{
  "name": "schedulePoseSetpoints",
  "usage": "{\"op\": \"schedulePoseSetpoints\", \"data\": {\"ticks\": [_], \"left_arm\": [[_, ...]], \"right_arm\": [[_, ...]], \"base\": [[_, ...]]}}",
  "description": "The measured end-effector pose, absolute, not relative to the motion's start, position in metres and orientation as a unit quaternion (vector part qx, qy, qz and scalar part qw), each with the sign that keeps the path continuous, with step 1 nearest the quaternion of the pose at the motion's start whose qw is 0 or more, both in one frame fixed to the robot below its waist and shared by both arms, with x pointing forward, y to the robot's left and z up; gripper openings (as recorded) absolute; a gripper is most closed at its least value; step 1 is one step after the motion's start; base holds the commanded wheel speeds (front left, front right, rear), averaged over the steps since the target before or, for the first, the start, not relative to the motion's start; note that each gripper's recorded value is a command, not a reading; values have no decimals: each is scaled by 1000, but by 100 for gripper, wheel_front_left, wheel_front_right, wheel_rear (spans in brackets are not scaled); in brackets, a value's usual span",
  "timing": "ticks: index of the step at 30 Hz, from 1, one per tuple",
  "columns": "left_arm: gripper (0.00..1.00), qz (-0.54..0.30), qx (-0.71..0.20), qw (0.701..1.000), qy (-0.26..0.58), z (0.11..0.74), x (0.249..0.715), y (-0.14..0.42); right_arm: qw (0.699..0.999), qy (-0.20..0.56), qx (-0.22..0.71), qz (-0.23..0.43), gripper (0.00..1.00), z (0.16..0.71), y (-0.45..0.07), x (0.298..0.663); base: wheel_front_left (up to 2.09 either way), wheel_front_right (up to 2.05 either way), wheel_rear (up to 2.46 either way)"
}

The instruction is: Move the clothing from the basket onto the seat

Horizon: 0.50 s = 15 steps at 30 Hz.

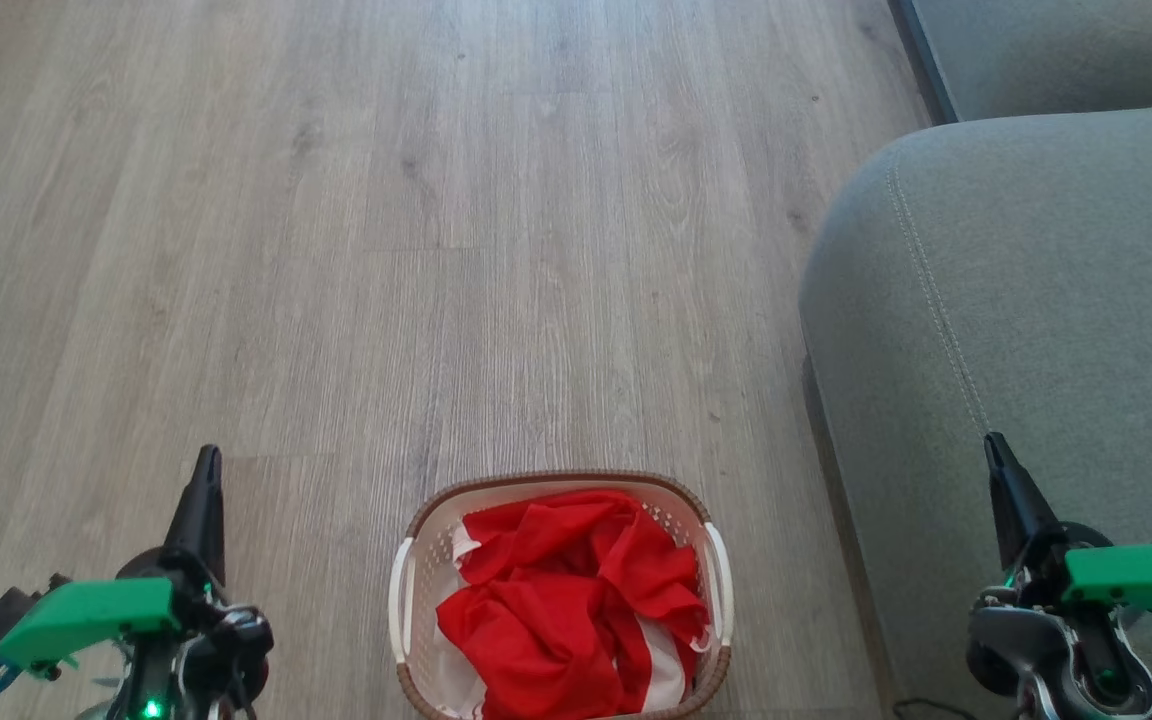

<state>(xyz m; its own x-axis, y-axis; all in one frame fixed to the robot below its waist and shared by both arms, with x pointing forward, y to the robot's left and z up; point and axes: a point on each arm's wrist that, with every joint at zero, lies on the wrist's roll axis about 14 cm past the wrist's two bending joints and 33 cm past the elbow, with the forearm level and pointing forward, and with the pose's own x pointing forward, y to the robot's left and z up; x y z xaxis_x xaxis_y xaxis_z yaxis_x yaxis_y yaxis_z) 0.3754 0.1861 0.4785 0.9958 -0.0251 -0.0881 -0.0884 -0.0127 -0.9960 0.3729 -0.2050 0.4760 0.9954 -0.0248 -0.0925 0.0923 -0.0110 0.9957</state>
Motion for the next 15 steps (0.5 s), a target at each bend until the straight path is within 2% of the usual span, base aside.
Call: {"op": "schedulePoseSetpoints", "data": {"ticks": [15], "left_arm": [[0,23,-711,701,40,478,375,186]], "right_arm": [[703,24,710,-42,0,476,-205,373]], "base": [[0,0,0]]}}
